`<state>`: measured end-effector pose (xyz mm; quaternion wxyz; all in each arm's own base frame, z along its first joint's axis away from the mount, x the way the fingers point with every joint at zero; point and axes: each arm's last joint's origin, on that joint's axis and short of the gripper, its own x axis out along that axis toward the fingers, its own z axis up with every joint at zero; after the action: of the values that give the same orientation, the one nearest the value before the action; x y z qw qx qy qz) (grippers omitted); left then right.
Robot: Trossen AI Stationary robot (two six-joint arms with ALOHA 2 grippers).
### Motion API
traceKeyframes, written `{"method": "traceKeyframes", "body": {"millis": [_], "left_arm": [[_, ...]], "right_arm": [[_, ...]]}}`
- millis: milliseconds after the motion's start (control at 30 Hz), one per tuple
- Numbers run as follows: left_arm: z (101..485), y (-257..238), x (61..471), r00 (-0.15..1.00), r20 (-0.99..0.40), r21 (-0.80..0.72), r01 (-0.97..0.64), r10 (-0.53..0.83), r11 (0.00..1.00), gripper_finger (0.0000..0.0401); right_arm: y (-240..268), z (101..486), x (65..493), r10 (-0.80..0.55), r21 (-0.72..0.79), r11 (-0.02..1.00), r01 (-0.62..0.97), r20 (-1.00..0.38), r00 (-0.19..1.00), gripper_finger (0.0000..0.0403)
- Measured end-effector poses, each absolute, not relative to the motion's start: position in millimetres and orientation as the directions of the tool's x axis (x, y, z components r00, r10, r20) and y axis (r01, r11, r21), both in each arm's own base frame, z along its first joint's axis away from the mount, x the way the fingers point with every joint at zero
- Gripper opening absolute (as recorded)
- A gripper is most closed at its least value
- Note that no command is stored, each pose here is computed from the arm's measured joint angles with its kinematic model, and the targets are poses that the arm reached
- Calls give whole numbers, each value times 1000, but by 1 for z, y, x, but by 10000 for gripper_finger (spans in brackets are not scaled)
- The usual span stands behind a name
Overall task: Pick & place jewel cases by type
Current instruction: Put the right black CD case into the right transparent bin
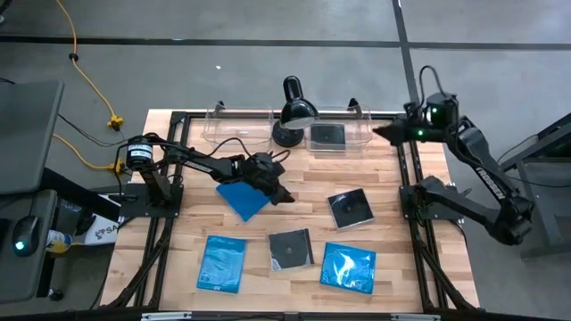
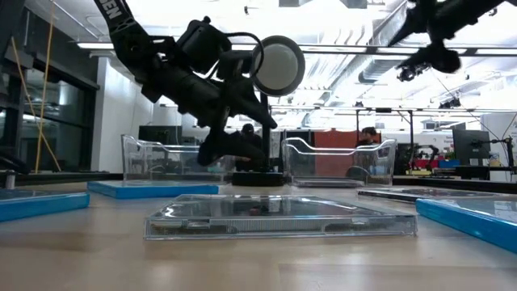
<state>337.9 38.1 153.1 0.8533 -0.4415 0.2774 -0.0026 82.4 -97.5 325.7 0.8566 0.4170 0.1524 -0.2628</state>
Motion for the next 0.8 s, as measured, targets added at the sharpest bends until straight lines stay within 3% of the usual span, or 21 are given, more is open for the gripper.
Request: {"method": "traceKeyframes", "body": {"millis": [333, 800], "left_arm": [[150, 40, 339, 851, -486, -822, -368, -200, 435, 255], [155, 40, 343, 885, -464, -859, -436, -46, 266, 255]], "right_arm": [[-71, 301, 80, -204, 513, 383, 768, -764, 612, 224], [-51, 293, 83, -225, 376, 291, 880, -867, 444, 224]]}}
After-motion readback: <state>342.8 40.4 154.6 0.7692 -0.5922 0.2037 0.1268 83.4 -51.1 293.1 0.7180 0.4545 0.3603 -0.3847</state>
